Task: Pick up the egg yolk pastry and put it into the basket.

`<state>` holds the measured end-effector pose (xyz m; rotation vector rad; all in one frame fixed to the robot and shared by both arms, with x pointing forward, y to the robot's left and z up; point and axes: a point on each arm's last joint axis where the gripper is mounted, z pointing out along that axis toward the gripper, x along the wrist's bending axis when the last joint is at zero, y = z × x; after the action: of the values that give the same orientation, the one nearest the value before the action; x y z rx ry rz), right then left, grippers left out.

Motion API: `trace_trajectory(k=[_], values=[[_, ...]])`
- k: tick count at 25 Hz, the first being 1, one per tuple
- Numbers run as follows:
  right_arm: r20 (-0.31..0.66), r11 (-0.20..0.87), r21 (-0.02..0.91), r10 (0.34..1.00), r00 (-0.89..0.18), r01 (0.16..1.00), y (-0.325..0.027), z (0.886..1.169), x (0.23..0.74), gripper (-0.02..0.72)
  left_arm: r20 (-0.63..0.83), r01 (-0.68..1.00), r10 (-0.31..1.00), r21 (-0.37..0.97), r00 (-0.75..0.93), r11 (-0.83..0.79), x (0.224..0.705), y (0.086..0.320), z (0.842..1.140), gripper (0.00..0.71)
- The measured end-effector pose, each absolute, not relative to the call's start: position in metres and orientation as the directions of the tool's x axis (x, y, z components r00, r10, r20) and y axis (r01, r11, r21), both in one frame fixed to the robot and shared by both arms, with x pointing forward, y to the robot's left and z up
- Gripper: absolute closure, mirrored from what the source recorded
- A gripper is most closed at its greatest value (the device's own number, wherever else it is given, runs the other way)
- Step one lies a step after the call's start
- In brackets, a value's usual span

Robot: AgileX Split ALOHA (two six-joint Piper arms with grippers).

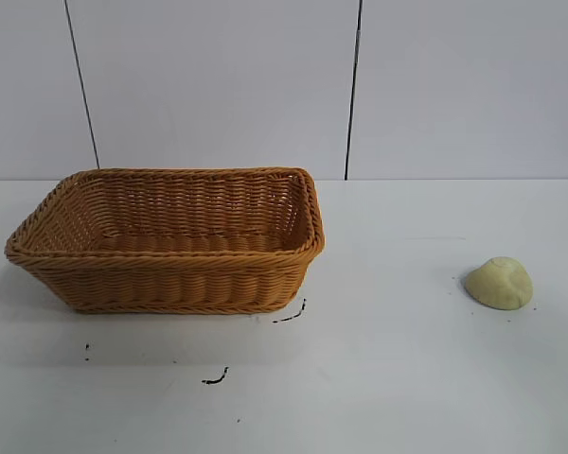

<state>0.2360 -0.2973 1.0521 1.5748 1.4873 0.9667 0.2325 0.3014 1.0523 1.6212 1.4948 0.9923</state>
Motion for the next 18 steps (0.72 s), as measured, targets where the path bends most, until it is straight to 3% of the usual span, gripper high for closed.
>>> trace_trajectory(k=[11,18], values=[[0.029,-0.043,0.901,0.999,0.039,0.431,-0.297,1.052,0.236,0.109,0.072,0.453,0.997,0.888,0.037,-0.081,0.233,0.301,1.052,0.014],[0.026,-0.046,0.833,0.999,0.044,0.552,-0.299,1.08,0.266,0.027,0.072,0.453,0.997,0.888,0.037,-0.081,0.233,0.301,1.052,0.014]])
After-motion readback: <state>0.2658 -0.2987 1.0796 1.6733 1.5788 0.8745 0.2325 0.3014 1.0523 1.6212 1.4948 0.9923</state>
